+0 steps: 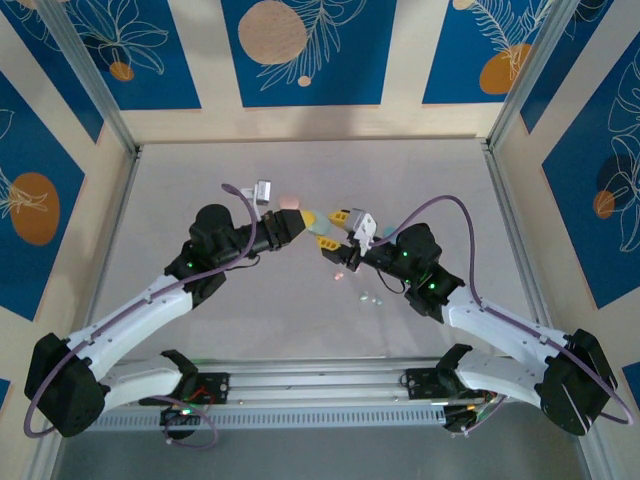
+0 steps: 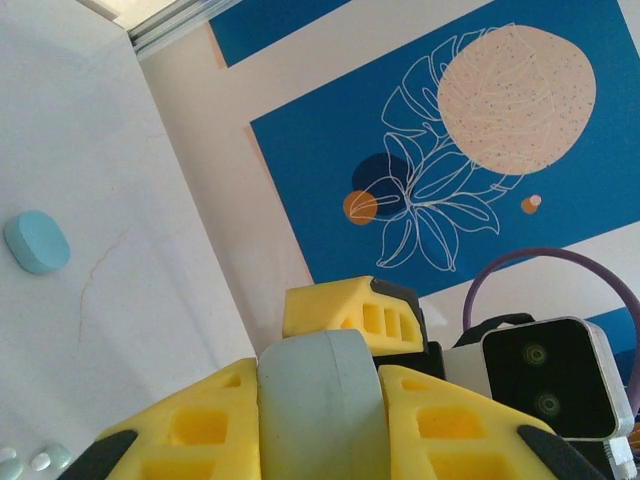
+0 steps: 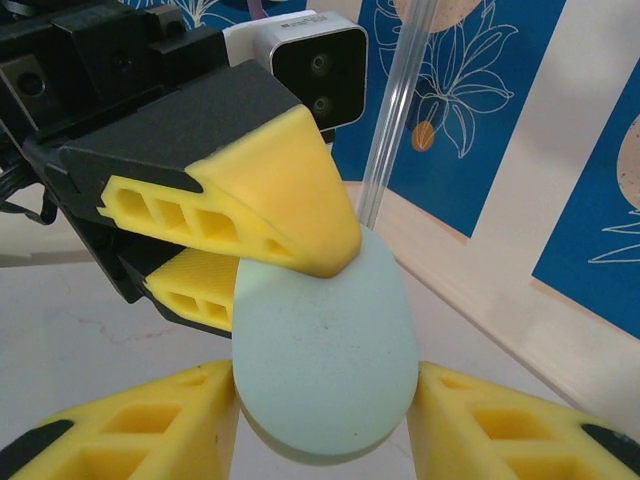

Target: Insert the wireless bluetooth earbuds into the charging case

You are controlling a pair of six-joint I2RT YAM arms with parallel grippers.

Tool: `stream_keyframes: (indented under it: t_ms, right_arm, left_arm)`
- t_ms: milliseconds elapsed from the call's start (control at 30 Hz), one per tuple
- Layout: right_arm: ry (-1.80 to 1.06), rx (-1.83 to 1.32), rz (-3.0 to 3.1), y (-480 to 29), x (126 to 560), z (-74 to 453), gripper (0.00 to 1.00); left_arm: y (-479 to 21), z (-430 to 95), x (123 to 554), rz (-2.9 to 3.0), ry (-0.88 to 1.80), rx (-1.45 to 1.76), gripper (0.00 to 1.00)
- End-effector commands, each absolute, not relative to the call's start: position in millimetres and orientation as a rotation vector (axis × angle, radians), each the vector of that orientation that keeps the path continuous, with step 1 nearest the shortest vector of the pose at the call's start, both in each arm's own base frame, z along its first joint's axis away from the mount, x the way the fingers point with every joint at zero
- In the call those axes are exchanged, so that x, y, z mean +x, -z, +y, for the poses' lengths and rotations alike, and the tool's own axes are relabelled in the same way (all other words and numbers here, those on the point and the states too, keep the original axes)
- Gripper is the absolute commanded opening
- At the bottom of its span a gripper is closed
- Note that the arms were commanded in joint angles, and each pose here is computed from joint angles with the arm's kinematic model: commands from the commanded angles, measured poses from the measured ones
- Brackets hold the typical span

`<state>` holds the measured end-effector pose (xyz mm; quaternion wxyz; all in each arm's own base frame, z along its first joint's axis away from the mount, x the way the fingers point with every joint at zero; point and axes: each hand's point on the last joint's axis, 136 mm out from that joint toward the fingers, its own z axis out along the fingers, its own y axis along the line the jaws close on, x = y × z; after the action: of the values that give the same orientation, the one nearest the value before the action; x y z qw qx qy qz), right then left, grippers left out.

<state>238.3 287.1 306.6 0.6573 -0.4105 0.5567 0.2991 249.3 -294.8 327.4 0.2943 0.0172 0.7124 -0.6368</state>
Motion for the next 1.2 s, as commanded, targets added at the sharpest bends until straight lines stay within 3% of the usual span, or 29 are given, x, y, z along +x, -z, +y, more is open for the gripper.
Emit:
stream_keyframes:
  t_ms: [0,200,333,533,733,967,1033,1167]
  right_arm:
    - [-0.692,-0.9,1.174,-338.3,236.6,287.2,0.49]
    - [-0.687,-0.896,1.172,-339.8,237.9,287.3,0.52]
    - [-0.68,-0.903,1.185,-337.2,239.2,287.3,0.41]
    - [-0.67,-0.927,1.222,-327.1,239.6,285.8,0.5]
    - [-0.66,-0.938,1.231,-324.4,240.5,285.0,0.51]
    - [-0.652,-0.928,1.231,-325.5,242.0,283.5,0.4]
    - [-0.673,-0.922,1.239,-327.4,241.2,283.2,0.37]
    - [-0.874,-0.95,1.314,-328.9,230.3,283.0,0.32]
  left_arm:
    - [-336.1,-298.5,243.5,1.877,1.742,0.089,0.15]
    - [-338.0,-300.8,241.7,1.878,1.755,0.107,0.15]
    - [-339.2,-300.8,241.2,1.873,1.757,0.113,0.15]
    - [-343.9,-299.8,239.8,1.853,1.758,0.125,0.15]
    - [-345.8,-299.5,239.2,1.848,1.758,0.13,0.14]
    - [-347.0,-299.3,237.9,1.839,1.759,0.142,0.15]
    - [-350.3,-298.6,237.3,1.817,1.753,0.159,0.18]
    - [-359.1,-292.2,232.2,1.746,1.673,0.247,0.41]
